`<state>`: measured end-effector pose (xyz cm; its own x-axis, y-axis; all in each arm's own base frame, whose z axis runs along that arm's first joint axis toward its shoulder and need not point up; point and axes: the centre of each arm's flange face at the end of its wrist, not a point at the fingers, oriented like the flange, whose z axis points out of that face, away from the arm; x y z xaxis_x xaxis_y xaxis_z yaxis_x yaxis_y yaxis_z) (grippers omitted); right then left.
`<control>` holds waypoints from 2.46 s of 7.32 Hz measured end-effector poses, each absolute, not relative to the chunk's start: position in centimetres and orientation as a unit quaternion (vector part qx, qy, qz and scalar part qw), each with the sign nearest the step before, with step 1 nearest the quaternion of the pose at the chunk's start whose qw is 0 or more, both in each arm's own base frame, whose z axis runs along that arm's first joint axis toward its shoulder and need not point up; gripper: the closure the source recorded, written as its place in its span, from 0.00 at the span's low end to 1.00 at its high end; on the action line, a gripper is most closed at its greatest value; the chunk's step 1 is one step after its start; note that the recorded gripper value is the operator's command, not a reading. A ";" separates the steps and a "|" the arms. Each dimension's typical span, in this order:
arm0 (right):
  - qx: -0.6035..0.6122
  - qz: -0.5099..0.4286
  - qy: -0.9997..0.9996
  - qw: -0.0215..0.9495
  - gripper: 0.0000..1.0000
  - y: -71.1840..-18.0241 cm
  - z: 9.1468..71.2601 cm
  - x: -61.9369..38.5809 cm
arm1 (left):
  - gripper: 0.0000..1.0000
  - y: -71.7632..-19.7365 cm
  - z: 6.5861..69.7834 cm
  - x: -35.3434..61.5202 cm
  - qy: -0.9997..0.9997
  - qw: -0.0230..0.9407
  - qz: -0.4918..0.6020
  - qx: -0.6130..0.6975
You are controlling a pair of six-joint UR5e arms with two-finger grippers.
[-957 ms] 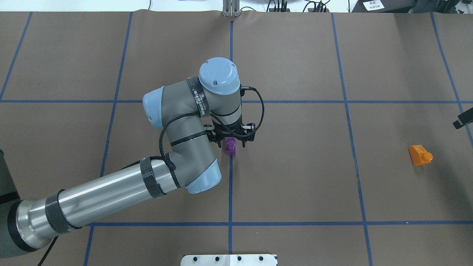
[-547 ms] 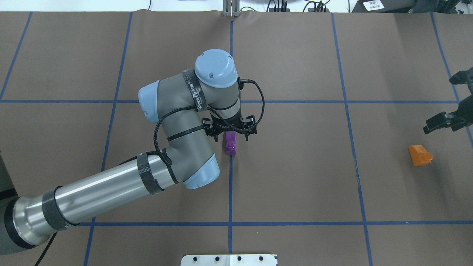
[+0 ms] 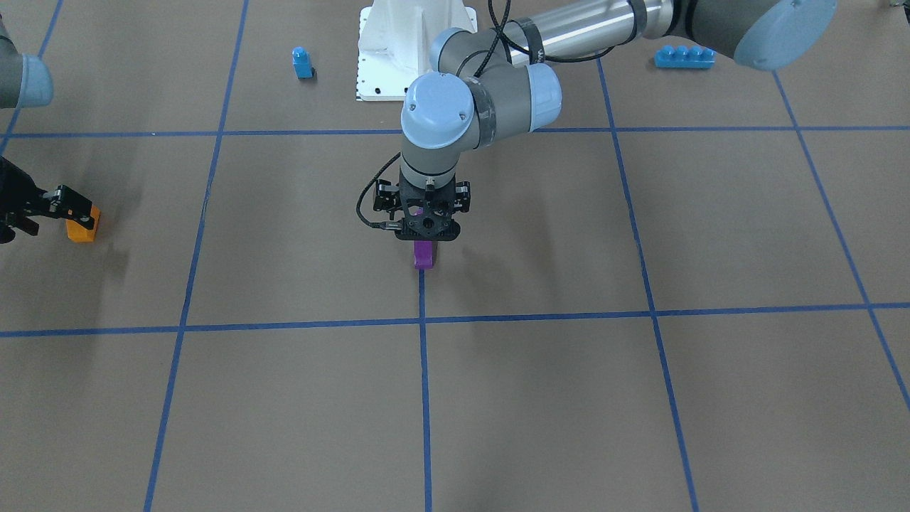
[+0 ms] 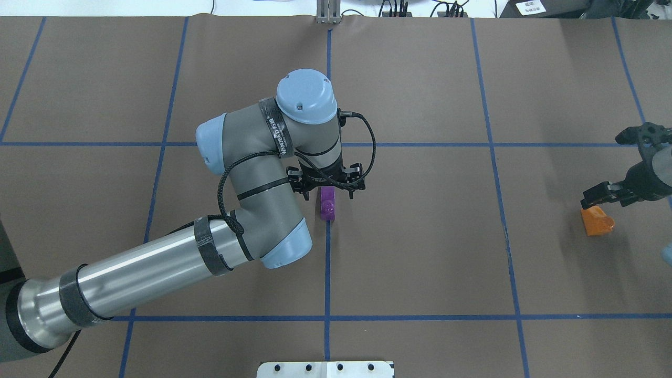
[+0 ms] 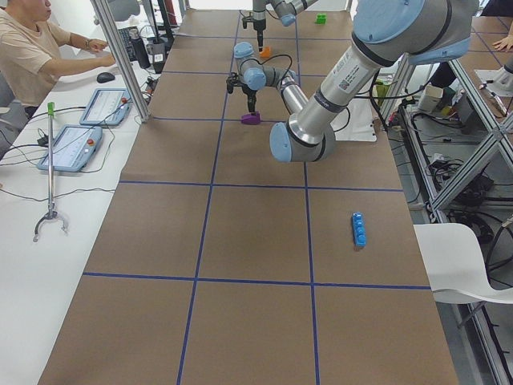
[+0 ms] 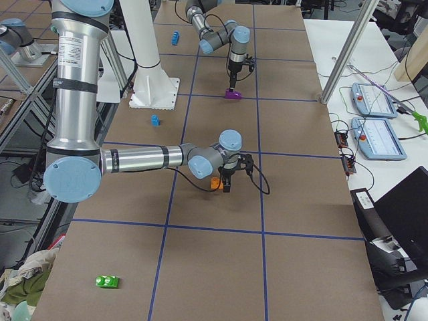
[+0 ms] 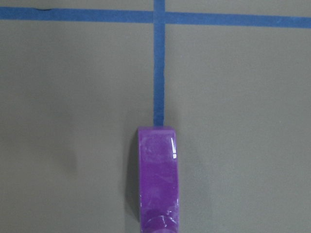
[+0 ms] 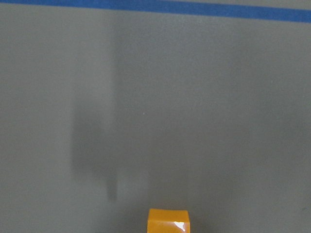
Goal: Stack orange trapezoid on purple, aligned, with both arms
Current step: 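Reach the right gripper down and grasp the orange trapezoid block, then carry the orange block toward the purple block while the left gripper withdraws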
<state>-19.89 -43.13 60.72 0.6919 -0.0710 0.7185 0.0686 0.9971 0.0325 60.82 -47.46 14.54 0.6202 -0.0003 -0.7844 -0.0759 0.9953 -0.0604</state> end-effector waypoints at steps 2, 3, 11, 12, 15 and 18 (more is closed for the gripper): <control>-0.008 -0.052 -0.390 0.919 0.13 -41.7 61.5 -20.9 | 0.01 -47.5 14.5 60.7 0.436 0.899 0.021 -0.043; -0.011 -0.057 -0.389 0.919 0.43 -41.3 61.7 -21.3 | 0.01 -47.4 14.5 60.7 0.436 0.899 0.019 -0.044; -0.013 -0.030 -0.426 0.904 1.00 -42.8 53.0 -22.4 | 0.01 -48.1 14.4 58.9 0.445 0.895 0.015 -0.039; -0.012 -0.010 -0.437 0.899 1.00 -43.6 48.5 -25.6 | 0.01 -47.8 15.6 57.4 0.447 0.894 0.023 -0.031; -0.023 0.025 -0.454 0.890 1.00 -42.0 34.1 -40.7 | 0.01 -46.4 22.5 51.0 0.441 0.895 0.069 0.001; -0.023 0.022 -0.415 0.909 1.00 -39.7 19.4 -54.2 | 0.01 -46.2 27.3 46.5 0.428 0.898 0.100 0.019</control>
